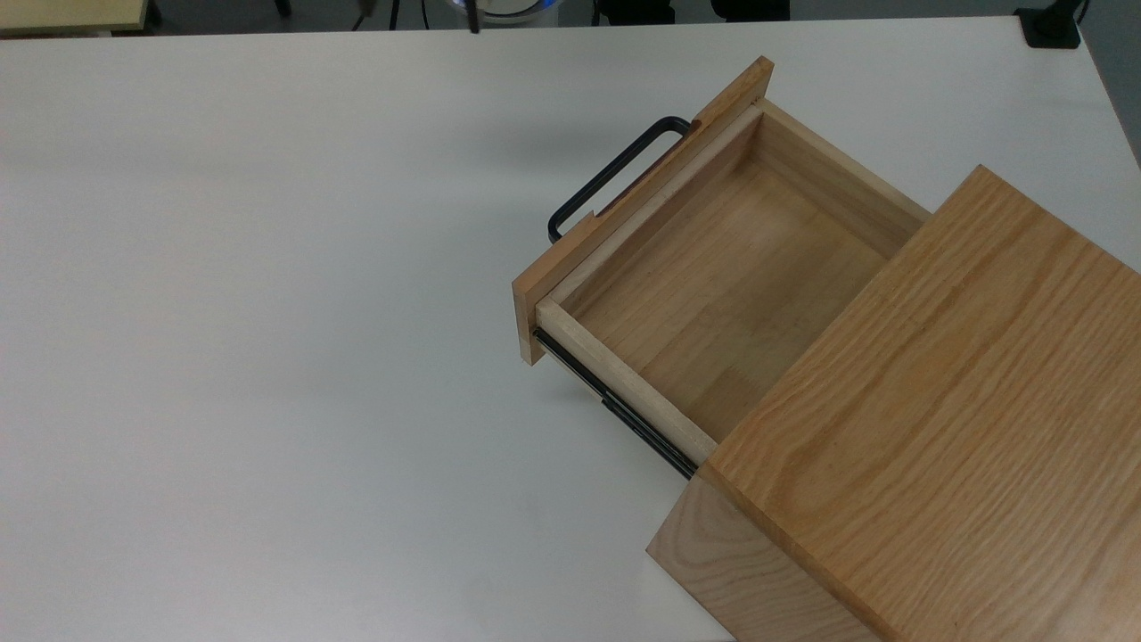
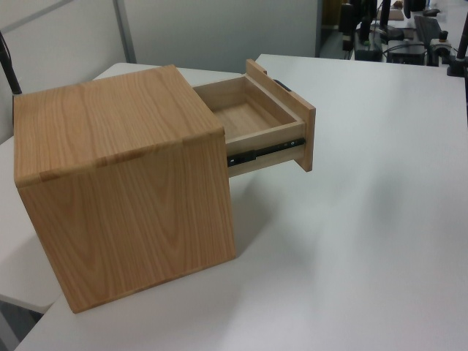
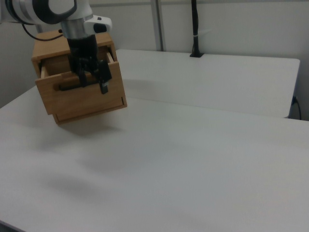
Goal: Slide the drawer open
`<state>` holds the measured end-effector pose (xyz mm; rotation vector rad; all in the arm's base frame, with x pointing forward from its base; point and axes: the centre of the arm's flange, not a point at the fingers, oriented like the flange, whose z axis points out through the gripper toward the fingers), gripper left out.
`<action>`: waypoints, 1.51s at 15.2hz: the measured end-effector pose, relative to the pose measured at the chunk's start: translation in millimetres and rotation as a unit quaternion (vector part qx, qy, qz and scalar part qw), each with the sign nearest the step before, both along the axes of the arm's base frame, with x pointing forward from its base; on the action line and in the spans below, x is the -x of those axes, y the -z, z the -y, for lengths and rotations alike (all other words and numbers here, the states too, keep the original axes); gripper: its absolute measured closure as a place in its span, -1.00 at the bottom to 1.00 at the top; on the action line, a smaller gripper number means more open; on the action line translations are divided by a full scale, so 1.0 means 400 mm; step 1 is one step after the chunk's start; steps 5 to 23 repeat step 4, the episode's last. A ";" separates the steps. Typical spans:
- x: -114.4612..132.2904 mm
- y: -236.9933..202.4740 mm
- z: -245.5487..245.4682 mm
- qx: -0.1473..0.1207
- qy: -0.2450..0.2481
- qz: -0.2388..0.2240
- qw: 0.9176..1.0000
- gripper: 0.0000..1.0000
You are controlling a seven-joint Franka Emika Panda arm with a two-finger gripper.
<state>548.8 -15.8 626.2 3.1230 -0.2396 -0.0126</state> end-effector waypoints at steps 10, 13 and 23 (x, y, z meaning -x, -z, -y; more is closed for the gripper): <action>0.000 0.000 -0.020 0.032 -0.034 -0.003 0.999 -1.00; 0.000 0.000 -0.020 0.032 -0.034 -0.003 0.999 -1.00; 0.000 0.000 -0.020 0.032 -0.034 -0.003 0.999 -1.00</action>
